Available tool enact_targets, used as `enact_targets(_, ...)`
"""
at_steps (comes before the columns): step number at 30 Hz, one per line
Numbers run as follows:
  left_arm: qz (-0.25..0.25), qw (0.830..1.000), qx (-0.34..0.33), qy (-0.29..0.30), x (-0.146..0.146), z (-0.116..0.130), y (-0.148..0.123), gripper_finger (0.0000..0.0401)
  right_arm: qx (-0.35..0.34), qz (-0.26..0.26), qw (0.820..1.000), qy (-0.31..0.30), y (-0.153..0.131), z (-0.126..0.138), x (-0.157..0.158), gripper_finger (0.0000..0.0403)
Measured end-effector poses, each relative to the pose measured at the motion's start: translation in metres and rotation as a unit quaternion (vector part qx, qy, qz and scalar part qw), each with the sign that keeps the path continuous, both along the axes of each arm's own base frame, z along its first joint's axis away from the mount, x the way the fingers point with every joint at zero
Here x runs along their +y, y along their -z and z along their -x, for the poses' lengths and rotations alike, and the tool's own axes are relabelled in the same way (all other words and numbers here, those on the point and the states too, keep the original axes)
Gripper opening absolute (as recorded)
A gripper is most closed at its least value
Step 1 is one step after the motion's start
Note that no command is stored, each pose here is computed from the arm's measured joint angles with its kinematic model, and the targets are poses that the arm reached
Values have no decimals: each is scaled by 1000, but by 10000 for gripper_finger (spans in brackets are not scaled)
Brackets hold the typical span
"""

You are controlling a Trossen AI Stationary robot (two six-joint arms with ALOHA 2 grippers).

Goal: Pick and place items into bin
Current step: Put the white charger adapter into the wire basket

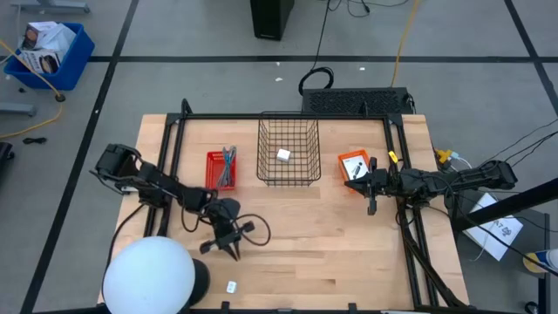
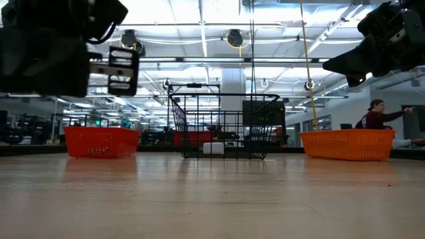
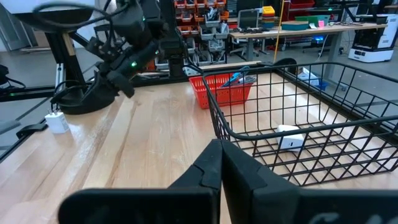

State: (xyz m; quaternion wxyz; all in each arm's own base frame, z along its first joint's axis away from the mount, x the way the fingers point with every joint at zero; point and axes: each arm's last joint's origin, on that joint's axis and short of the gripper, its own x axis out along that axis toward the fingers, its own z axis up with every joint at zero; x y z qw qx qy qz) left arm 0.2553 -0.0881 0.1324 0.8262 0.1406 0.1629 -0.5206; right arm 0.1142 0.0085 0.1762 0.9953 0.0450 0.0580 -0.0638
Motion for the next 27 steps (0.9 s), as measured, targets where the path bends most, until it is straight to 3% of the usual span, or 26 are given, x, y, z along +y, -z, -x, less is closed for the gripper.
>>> enact_targets(16, -5, 992, -9, 122, -24, 29, 15, 48, 0, 0, 1000, 0, 0, 0, 0, 0)
enact_targets(23, 20, 991, -13, 133, -43, 25, 23, 112, 0, 0, 1000, 0, 0, 0, 0, 0)
enact_targets(27, 45, 989, 21, 142, -46, 20, 35, 141, 0, 0, 1000, 0, 0, 0, 0, 0)
